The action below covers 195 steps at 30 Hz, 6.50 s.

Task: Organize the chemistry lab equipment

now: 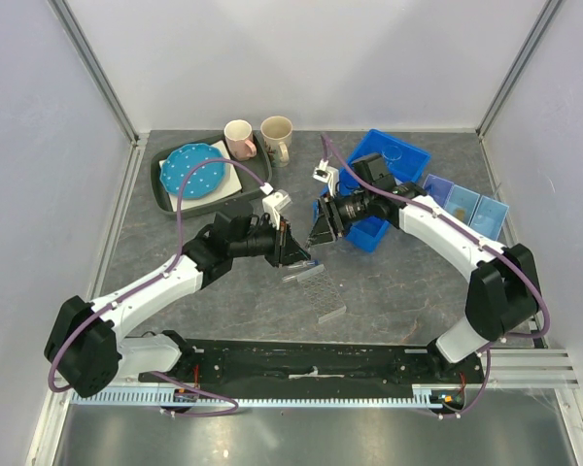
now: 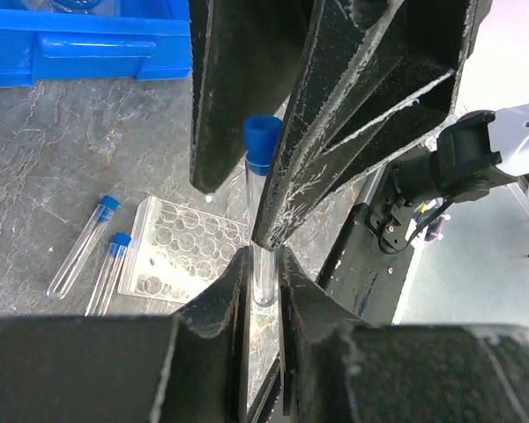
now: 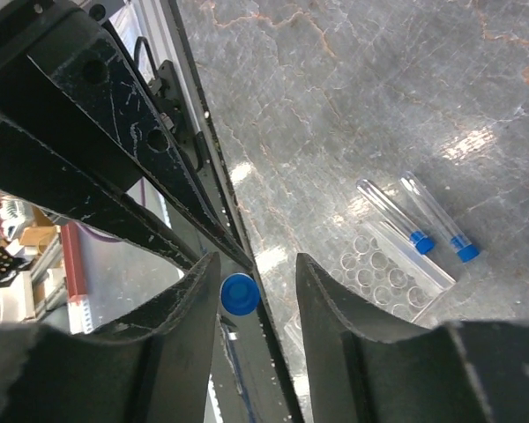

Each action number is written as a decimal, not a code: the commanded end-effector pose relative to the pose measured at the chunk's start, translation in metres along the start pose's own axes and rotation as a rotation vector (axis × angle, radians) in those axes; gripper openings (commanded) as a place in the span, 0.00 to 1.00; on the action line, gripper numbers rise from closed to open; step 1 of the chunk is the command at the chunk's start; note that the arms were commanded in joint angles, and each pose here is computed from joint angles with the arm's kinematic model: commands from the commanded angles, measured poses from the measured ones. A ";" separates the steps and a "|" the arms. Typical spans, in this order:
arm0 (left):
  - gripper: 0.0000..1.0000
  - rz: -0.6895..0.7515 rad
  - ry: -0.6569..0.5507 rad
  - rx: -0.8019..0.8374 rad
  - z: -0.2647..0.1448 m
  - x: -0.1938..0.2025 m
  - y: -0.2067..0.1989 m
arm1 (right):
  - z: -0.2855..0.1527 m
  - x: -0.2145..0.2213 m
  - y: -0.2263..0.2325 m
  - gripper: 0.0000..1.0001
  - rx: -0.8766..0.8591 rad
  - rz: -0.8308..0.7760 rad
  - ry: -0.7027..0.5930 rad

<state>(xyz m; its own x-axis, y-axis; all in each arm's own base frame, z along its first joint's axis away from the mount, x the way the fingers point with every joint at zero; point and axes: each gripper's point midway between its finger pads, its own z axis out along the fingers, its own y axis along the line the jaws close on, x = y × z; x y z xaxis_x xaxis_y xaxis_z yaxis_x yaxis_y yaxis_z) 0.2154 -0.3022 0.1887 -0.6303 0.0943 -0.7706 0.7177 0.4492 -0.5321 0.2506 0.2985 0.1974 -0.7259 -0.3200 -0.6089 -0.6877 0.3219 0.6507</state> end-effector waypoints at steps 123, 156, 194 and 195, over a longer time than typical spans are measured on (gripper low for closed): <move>0.36 0.269 0.551 -0.349 0.005 0.070 0.122 | -0.100 0.029 -0.038 0.98 0.088 -0.551 -0.237; 0.43 0.328 0.686 -0.378 0.061 0.089 0.155 | -0.097 0.038 -0.051 0.98 0.067 -0.512 -0.207; 0.10 0.142 0.127 -0.203 0.005 0.034 0.043 | -0.075 0.019 -0.021 0.98 -0.092 -0.374 -0.094; 0.10 0.134 0.111 -0.149 0.004 0.033 0.032 | -0.073 0.015 -0.021 0.98 -0.077 -0.337 -0.086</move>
<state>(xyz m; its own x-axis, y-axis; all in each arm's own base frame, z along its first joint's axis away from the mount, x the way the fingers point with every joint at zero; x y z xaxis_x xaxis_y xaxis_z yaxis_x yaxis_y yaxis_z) 0.2388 -0.2578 0.1053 -0.5861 0.4041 -0.7022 0.7022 0.6858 -0.1914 0.2499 0.2037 0.1730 -0.4161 -0.3469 -0.8405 -0.9093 0.1608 0.3838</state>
